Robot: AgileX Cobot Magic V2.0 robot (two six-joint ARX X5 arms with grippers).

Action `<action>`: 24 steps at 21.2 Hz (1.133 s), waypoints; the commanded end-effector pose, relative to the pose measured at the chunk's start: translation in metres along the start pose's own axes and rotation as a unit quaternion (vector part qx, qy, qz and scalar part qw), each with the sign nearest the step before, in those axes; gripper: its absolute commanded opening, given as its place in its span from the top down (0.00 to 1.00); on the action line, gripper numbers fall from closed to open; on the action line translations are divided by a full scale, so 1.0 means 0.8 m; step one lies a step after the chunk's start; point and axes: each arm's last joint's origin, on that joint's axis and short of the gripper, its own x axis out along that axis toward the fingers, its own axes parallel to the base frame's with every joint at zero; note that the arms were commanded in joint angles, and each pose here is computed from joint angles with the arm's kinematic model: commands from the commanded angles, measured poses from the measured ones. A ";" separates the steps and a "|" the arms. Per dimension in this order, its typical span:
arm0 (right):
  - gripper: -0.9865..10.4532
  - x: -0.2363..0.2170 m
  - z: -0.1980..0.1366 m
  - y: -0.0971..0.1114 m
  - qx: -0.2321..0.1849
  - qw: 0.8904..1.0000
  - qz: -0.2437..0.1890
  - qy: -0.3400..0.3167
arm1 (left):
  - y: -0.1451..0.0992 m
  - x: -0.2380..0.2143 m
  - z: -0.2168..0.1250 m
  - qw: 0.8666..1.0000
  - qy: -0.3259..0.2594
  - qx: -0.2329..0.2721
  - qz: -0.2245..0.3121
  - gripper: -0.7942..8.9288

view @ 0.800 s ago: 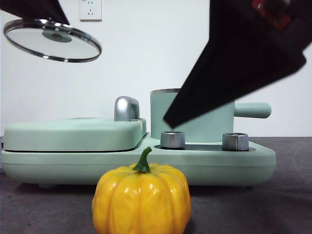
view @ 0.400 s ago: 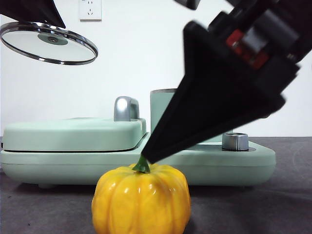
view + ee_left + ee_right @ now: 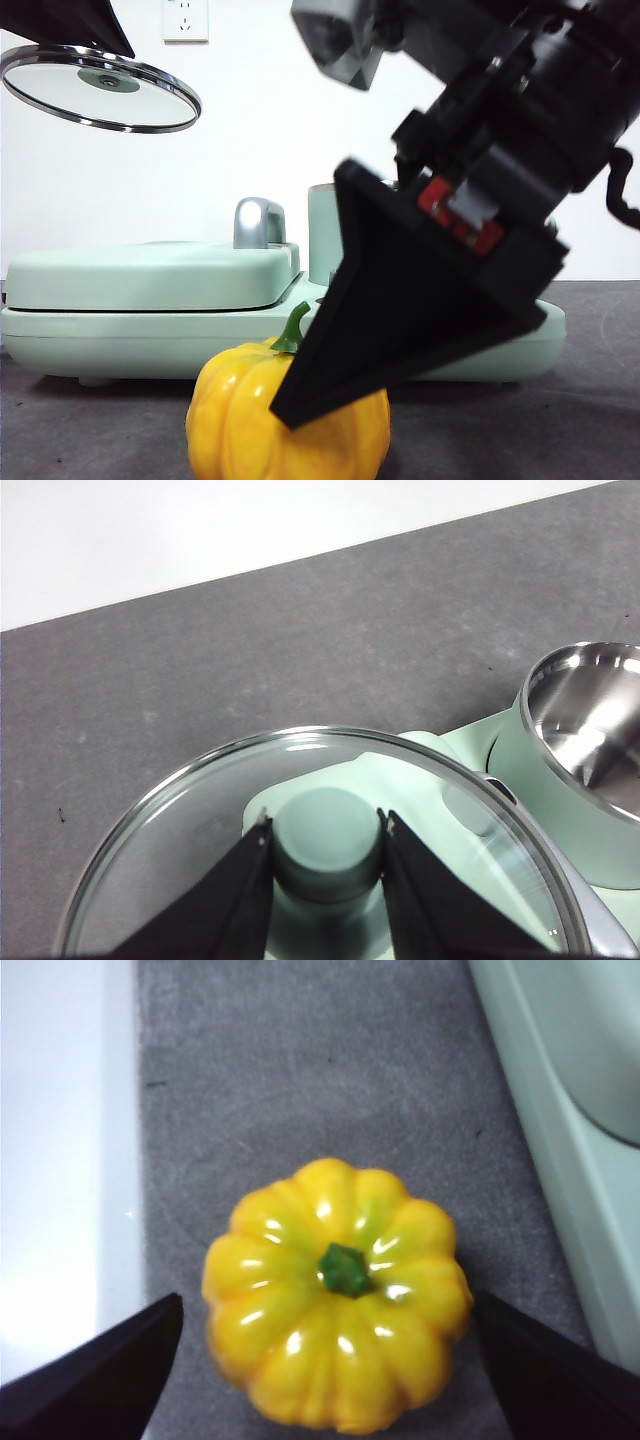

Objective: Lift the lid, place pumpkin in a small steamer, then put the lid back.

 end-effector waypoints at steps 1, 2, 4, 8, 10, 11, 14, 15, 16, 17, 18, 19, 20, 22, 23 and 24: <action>0.51 0.008 0.003 0.001 0.006 1.000 0.006 0.004 | -0.001 -0.006 0.010 1.000 -0.026 0.014 0.002 0.91; 0.53 0.009 0.003 0.001 0.015 1.000 0.007 0.007 | -0.001 -0.006 0.010 1.000 -0.026 0.014 0.002 0.91; 0.58 0.009 0.002 0.001 0.031 0.999 0.008 0.009 | -0.001 -0.006 0.010 1.000 -0.026 0.014 0.002 0.91; 0.60 0.008 0.002 0.001 0.070 0.997 0.010 0.022 | -0.001 -0.006 0.010 1.000 -0.026 0.014 0.002 0.91; 0.60 0.005 0.004 0.001 0.089 0.995 0.014 0.041 | -0.001 -0.006 0.010 1.000 -0.026 0.014 0.002 0.91; 0.60 0.003 0.006 0.001 0.096 0.994 0.015 0.049 | -0.001 -0.006 0.010 1.000 -0.026 0.014 0.002 0.91; 0.60 -0.007 0.017 0.001 0.115 0.990 0.019 0.076 | -0.001 -0.006 0.010 1.000 -0.026 0.014 0.002 0.91; 0.60 -0.011 0.022 0.000 0.120 0.989 0.020 0.082 | -0.001 -0.006 0.010 1.000 -0.026 0.014 0.002 0.91; 0.60 -0.016 0.028 0.000 0.126 0.988 0.019 0.089 | -0.001 -0.006 0.010 1.000 -0.026 0.014 0.002 0.91; 0.60 -0.021 0.034 -0.001 0.134 0.986 0.016 0.095 | -0.001 -0.006 0.010 1.000 -0.026 0.014 0.002 0.91; 0.60 -0.026 0.040 -0.002 0.143 0.985 0.013 0.101 | -0.001 -0.006 0.010 1.000 -0.026 0.015 0.002 0.91; 0.60 -0.033 0.047 -0.003 0.154 0.982 0.007 0.108 | -0.001 -0.006 0.010 1.000 -0.026 0.016 0.002 0.91; 0.60 -0.039 0.055 -0.004 0.164 0.980 0.003 0.114 | -0.001 -0.006 0.010 1.000 -0.026 0.016 0.002 0.91; 0.60 -0.052 0.067 -0.006 0.181 0.975 -0.007 0.127 | -0.001 -0.006 0.010 1.000 -0.026 0.016 0.002 0.91; 0.60 -0.060 0.074 -0.007 0.189 0.973 -0.014 0.134 | -0.001 -0.006 0.010 1.000 -0.026 0.016 0.002 0.91; 0.60 -0.070 0.082 -0.008 0.199 0.970 -0.024 0.141 | -0.001 -0.006 0.010 1.000 -0.026 0.016 0.002 0.91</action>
